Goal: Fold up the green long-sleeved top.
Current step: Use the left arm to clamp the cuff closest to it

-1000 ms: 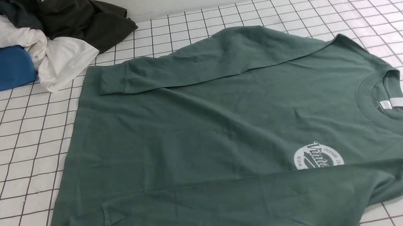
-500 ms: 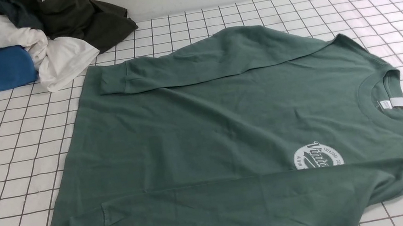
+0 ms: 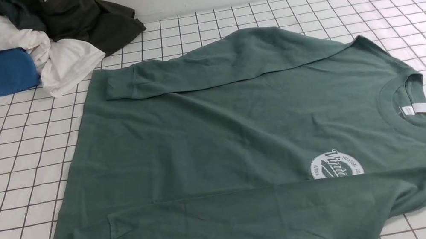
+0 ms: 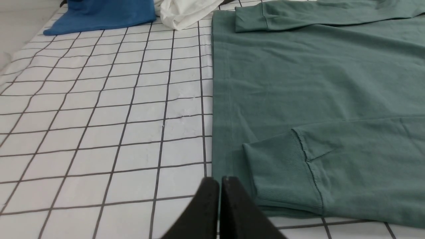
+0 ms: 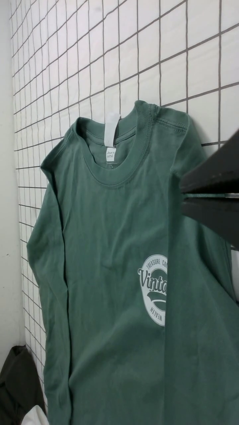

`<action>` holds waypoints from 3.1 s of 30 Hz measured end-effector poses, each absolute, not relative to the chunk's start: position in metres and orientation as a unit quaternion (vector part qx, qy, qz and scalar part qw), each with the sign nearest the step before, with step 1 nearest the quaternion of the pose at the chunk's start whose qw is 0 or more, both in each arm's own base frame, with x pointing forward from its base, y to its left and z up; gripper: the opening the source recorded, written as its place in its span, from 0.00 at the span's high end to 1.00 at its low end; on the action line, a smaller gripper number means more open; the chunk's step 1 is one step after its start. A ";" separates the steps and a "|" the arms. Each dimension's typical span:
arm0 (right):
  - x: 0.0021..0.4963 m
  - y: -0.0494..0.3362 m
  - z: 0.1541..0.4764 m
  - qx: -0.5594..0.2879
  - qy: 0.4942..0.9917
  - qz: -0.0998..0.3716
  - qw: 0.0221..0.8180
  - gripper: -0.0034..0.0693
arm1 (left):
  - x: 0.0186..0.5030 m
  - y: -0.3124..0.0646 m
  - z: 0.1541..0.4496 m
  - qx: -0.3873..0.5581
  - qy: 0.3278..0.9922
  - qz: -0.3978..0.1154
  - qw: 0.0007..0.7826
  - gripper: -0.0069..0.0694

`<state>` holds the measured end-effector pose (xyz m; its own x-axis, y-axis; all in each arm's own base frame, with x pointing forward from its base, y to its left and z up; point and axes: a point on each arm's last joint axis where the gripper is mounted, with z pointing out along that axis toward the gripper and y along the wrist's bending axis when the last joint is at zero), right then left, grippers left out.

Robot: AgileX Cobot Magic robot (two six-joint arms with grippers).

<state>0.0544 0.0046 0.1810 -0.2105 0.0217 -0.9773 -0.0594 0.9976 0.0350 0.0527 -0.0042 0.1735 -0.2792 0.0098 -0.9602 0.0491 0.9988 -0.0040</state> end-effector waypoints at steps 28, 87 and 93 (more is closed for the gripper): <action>0.054 0.005 0.181 -0.011 0.777 0.033 0.628 0.94 | 0.053 -0.004 0.174 0.019 0.800 -0.016 0.600 0.91; 0.147 0.047 0.361 -0.217 0.832 0.098 0.502 0.94 | 0.143 -0.044 0.336 0.241 0.936 -0.099 0.236 0.91; 0.146 0.047 0.359 -0.225 0.836 0.094 0.491 0.94 | 0.144 -0.040 0.333 0.226 0.943 -0.082 0.229 0.91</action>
